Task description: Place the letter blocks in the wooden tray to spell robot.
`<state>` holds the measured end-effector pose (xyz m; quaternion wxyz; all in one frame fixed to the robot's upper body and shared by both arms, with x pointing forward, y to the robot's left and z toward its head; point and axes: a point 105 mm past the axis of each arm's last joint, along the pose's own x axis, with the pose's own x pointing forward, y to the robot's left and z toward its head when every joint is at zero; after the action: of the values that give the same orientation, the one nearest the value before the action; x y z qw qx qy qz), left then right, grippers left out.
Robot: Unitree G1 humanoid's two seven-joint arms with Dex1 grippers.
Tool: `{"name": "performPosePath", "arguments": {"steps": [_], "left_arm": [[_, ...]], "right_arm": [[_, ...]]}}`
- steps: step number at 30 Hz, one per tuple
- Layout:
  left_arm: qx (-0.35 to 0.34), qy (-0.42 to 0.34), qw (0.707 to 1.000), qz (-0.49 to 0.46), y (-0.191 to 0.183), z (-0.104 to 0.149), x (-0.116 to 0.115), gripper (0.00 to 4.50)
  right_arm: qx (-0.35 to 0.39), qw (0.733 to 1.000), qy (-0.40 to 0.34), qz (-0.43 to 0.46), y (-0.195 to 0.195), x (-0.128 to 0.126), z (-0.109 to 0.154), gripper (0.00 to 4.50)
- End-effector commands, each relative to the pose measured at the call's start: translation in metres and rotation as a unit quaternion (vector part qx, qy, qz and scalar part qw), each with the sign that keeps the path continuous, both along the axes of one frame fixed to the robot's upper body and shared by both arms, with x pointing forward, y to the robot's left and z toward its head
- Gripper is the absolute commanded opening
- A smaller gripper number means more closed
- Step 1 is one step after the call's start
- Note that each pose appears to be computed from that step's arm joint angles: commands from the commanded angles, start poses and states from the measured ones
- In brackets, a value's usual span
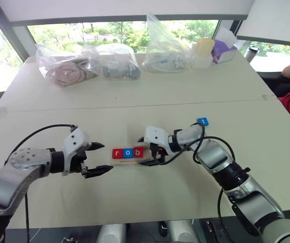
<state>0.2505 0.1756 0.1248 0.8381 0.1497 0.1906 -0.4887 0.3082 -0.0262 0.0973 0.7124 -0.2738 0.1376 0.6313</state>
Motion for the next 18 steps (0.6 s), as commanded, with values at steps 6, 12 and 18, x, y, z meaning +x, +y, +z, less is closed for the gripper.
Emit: {"name": "performPosePath", "arguments": {"steps": [6,12,18], "left_arm": [[0.0,-0.02,1.0,-0.009,-0.003,0.005,0.001,4.5],[-0.017,-0.023,1.0,-0.011,-0.007,0.013,0.002,4.5],[-0.019,-0.022,0.999,-0.019,-0.011,0.011,0.004,4.5]], "right_arm": [[0.085,0.995,-0.023,-0.042,-0.002,0.01,0.043,4.47],[0.114,0.987,-0.039,-0.105,-0.028,0.01,0.056,4.47],[0.096,0.978,-0.091,-0.163,-0.034,0.021,0.045,4.47]]}}
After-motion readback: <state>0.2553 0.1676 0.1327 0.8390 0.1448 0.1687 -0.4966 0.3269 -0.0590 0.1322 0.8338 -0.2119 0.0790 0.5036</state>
